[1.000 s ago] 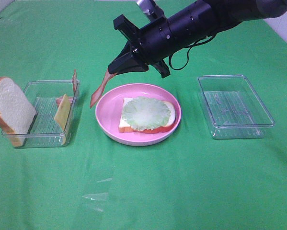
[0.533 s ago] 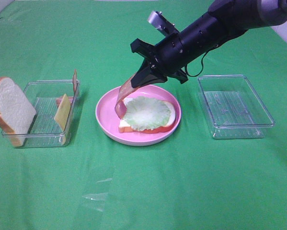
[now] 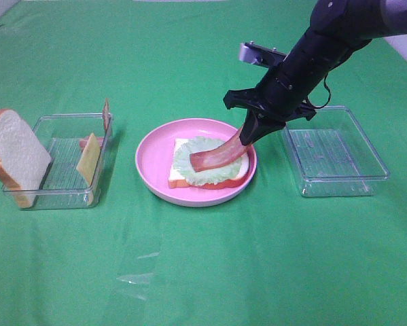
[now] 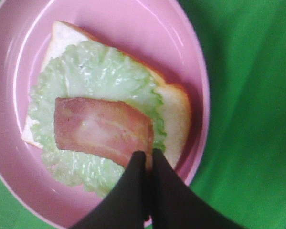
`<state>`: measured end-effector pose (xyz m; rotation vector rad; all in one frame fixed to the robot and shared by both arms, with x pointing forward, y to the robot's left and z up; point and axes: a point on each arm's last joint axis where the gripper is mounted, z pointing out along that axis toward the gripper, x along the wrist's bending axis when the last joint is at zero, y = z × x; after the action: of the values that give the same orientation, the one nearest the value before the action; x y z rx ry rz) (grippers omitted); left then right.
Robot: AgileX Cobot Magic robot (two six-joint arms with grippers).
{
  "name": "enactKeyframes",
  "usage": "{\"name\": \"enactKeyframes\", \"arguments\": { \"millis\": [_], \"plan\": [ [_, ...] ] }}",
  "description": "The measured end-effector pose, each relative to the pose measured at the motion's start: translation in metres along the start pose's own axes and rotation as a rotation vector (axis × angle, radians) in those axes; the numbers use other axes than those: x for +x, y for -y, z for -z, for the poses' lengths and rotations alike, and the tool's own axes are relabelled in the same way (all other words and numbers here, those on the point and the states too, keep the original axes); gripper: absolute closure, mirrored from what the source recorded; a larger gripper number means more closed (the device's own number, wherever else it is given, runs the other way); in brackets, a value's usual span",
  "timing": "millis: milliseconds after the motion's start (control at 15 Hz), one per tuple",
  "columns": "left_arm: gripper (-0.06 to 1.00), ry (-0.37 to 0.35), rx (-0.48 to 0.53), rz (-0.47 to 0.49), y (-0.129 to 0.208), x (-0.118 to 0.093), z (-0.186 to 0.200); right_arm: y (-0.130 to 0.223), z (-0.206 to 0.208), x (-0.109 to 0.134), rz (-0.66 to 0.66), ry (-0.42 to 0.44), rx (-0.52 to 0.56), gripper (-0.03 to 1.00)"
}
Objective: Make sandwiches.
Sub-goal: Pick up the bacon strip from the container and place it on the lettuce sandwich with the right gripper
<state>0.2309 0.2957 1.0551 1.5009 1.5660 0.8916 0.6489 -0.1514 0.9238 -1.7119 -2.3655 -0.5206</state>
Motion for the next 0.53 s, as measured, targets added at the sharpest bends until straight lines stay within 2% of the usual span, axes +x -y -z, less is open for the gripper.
{"name": "enactKeyframes", "arguments": {
  "millis": [200, 333, 400, 467, 533],
  "plan": [
    [-0.05, 0.000, 0.000, 0.000, 0.0000, 0.0000, 0.0000, -0.0001, 0.0000, 0.0010, -0.026, -0.011, -0.001, 0.95],
    [-0.05, 0.000, 0.000, 0.000, 0.0000, 0.0000, 0.0000, 0.0005, -0.0004, 0.0059, -0.046, -0.047, 0.007, 0.95],
    [-0.05, 0.000, 0.000, 0.000, 0.0000, 0.0000, 0.0000, 0.0007, -0.0004, 0.0062, -0.048, -0.051, 0.010, 0.92],
    [-0.05, 0.000, 0.000, 0.000, 0.0000, 0.0000, 0.0000, 0.0011, -0.0004, 0.0065, -0.049, -0.054, 0.014, 0.82],
    [-0.05, 0.000, 0.000, 0.000, 0.0000, 0.0000, 0.0000, 0.0011, 0.0004, 0.0069, -0.054, -0.055, 0.013, 0.63]
  ]
}}
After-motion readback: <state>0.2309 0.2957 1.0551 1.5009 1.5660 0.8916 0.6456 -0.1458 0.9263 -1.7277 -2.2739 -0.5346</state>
